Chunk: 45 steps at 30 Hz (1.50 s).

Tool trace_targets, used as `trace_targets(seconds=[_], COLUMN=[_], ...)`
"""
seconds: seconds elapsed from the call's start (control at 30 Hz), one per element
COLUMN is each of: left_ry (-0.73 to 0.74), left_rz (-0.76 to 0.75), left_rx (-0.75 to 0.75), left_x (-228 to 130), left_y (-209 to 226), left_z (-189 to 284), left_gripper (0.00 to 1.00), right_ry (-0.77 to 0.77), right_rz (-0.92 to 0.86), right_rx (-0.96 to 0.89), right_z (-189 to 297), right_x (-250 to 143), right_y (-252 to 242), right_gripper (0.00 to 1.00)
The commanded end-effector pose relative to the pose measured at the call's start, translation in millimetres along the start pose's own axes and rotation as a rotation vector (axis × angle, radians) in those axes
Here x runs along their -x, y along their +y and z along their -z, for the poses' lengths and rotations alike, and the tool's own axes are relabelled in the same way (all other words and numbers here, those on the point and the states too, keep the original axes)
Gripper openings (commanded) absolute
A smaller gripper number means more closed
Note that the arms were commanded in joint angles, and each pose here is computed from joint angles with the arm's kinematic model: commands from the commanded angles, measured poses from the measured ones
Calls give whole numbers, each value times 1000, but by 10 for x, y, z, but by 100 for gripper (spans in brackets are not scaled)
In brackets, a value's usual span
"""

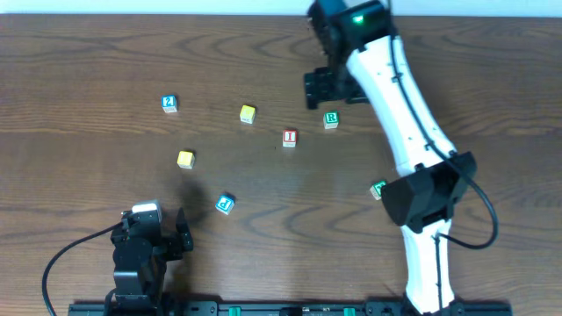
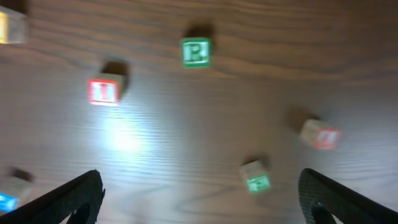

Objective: Spell out Ai2

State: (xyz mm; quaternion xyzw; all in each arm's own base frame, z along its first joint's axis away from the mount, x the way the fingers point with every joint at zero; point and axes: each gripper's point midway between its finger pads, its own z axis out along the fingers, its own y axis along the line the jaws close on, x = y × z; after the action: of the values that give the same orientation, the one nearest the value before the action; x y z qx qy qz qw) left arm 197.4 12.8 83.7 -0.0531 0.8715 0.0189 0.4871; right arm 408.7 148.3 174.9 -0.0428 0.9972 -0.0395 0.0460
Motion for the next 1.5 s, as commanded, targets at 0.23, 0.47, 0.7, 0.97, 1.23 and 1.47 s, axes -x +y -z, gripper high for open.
trace_targets(seconds=[0.23,0.47,0.7,0.97,1.23,1.47], left_ry=[4,4,4,4,4,4], left_rz=[-3,-3,-3,-3,-3,-3], left_rx=[1,1,1,1,1,1], left_x=[-29,-29,-27,-29,-27,-27], left_y=[3,3,3,3,3,3], left_z=[-16,-16,-15,-16,-15,-15], left_gripper=[95,95,95,96,95,95], right_ry=[-85,-40,-29,43,58,86], right_rz=[-60,-279,-331,-327,-305,-308], right_rx=[110,227,88,18,-67,-44], right_z=[527,292,-110,-756,-1212,-1520], right_x=[-96,-481,-799,-1014,-993,-910], right_y=[-855,-1449,-1646,-1687,-1717,-1616], right_gripper=[99,99,99,92,86,82])
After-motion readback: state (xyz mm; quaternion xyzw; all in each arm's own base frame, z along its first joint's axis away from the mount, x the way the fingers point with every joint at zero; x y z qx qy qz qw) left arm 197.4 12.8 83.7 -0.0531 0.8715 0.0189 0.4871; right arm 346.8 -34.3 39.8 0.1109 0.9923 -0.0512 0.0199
